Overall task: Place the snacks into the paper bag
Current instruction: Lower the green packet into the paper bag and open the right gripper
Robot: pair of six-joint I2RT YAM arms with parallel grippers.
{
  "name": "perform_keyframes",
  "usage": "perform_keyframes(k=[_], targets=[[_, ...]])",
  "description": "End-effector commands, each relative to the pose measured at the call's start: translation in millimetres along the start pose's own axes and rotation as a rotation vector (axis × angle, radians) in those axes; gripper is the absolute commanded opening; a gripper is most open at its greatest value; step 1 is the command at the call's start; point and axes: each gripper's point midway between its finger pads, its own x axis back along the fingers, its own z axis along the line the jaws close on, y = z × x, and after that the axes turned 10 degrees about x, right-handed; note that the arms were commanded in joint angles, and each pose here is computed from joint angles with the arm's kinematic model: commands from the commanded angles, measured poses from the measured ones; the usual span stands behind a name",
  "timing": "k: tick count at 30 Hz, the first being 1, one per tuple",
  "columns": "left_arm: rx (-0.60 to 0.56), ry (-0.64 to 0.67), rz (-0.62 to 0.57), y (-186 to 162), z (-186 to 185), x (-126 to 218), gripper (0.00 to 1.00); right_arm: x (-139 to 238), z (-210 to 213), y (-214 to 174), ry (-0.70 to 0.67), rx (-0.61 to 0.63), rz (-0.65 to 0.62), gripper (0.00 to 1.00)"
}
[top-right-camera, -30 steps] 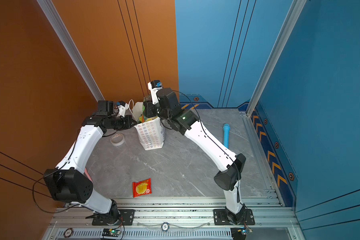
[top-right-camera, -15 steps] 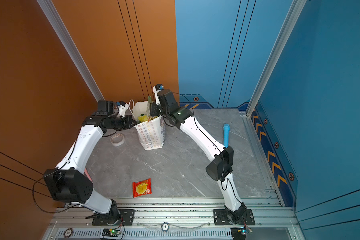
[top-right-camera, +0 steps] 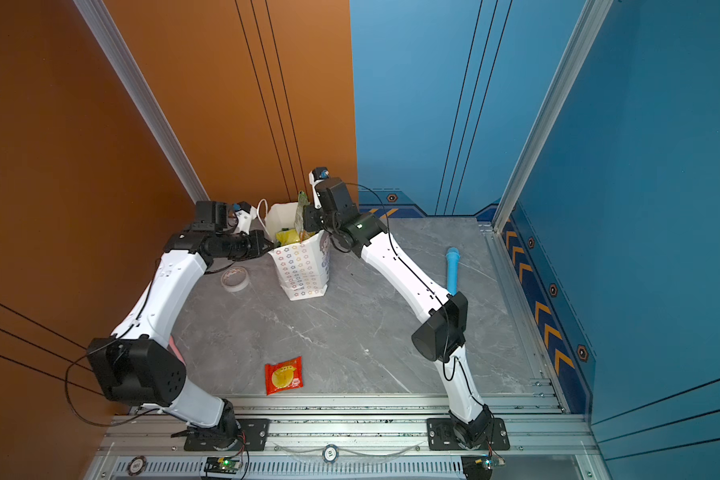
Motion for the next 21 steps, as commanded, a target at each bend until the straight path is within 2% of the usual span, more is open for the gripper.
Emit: perform_keyframes(k=[1, 11, 21], targets=[[0.014, 0.029, 0.037, -12, 8, -3, 0.02, 44, -10, 44, -0.048, 0.005, -0.098, 0.0], [0.012, 0.023, 0.035, -11, 7, -1, 0.01, 62, -17, 55, -0.095, 0.022, -0.135, 0.0], [0.013, 0.024, 0.034, -11, 7, -1, 0.02, 40, -21, 37, -0.094, 0.016, -0.089, 0.0]])
